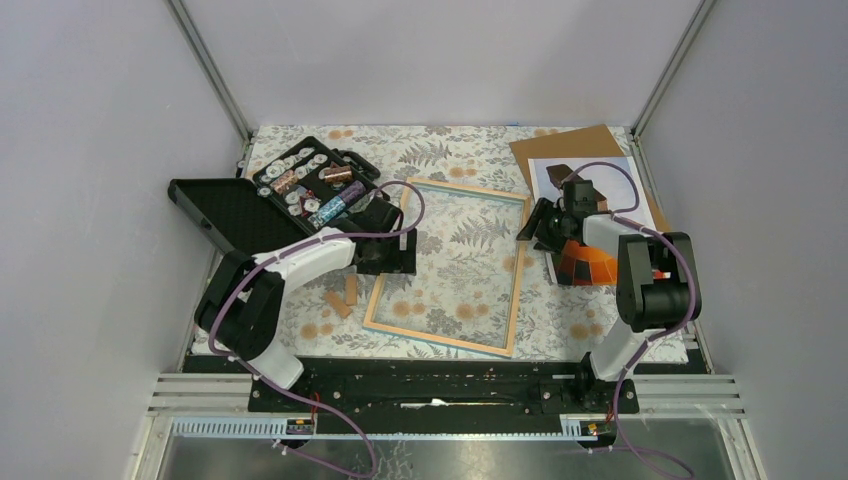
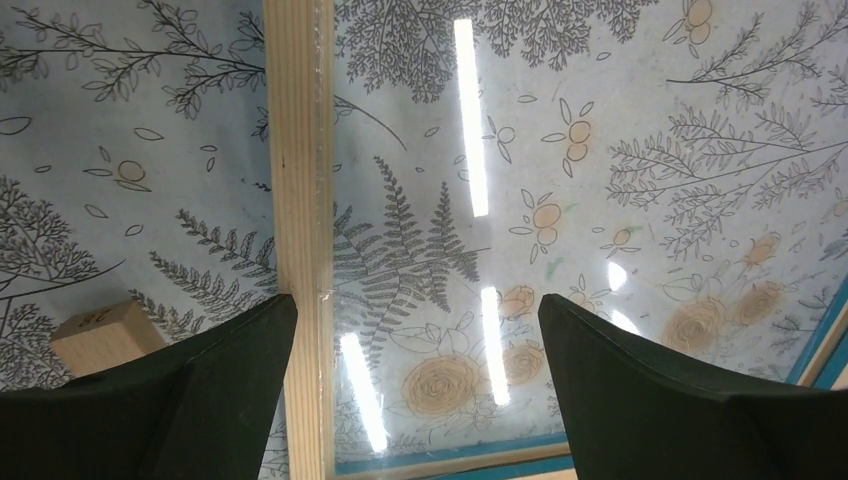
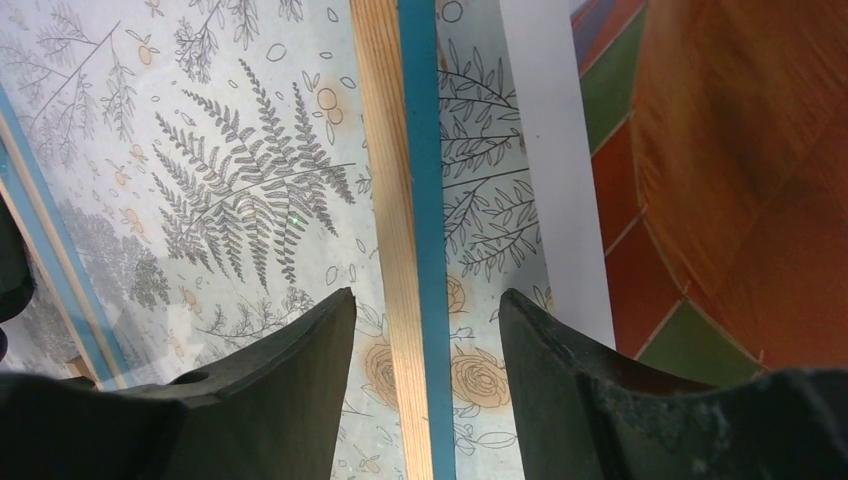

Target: Put the photo into the frame

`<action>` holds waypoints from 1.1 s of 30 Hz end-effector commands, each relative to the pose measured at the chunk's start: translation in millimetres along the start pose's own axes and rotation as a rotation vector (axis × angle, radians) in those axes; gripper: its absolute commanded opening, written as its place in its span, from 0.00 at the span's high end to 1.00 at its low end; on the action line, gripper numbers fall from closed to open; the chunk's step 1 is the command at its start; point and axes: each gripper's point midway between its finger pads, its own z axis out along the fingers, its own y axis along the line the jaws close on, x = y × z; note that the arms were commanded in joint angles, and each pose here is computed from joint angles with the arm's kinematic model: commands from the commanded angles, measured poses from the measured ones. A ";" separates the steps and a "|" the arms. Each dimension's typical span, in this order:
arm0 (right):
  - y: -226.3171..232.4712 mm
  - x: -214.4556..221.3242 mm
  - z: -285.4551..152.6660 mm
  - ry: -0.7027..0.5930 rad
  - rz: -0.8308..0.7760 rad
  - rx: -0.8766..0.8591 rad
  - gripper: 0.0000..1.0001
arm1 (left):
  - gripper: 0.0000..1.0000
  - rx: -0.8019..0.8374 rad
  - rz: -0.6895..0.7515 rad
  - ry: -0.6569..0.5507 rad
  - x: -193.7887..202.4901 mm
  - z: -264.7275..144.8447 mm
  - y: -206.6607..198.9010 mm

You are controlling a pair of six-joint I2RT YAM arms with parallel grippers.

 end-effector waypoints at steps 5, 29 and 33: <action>14.5 2.9 7.6 0.012 -0.019 -0.053 0.39 | 0.04 0.069 -0.012 -0.014 2.9 13.6 -21.0; 29.9 20.5 14.7 0.082 -0.013 -0.137 0.38 | 0.03 0.549 -0.057 -0.087 -9.7 -46.1 -101.2; 29.8 21.4 15.3 0.085 -0.013 -0.137 0.38 | 0.03 0.557 -0.056 -0.117 -16.2 -56.5 -103.6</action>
